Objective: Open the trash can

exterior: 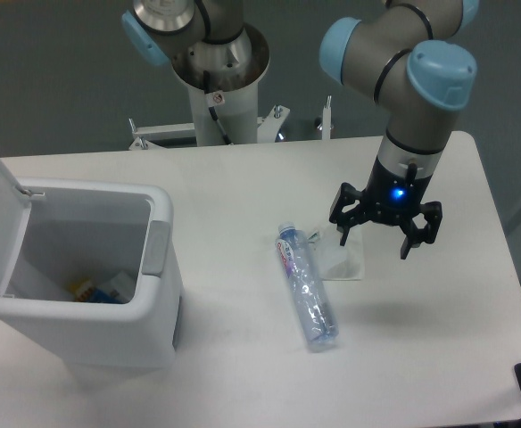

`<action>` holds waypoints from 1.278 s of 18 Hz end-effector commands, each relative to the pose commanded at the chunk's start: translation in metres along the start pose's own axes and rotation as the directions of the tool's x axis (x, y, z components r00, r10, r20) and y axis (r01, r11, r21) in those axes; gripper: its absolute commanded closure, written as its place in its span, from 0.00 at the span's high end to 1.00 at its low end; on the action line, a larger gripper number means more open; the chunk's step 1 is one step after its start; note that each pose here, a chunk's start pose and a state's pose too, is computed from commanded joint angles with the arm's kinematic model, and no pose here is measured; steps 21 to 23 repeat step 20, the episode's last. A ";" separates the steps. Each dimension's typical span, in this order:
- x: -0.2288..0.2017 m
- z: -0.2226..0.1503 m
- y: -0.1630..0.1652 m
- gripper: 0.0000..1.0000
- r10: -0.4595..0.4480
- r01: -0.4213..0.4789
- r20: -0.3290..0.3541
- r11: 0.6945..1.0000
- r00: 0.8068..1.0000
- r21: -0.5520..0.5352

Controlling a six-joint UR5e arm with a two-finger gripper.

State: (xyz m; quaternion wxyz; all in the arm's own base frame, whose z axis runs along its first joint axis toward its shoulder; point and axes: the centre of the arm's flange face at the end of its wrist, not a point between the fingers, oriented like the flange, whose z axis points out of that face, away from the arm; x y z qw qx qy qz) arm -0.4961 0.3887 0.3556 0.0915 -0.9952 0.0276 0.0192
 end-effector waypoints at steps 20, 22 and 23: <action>-0.013 0.035 0.043 1.00 0.237 -0.241 -0.049 0.962 0.970 -0.129; -0.013 0.035 0.043 1.00 0.237 -0.241 -0.049 0.962 0.970 -0.129; -0.013 0.035 0.043 1.00 0.237 -0.241 -0.049 0.962 0.970 -0.129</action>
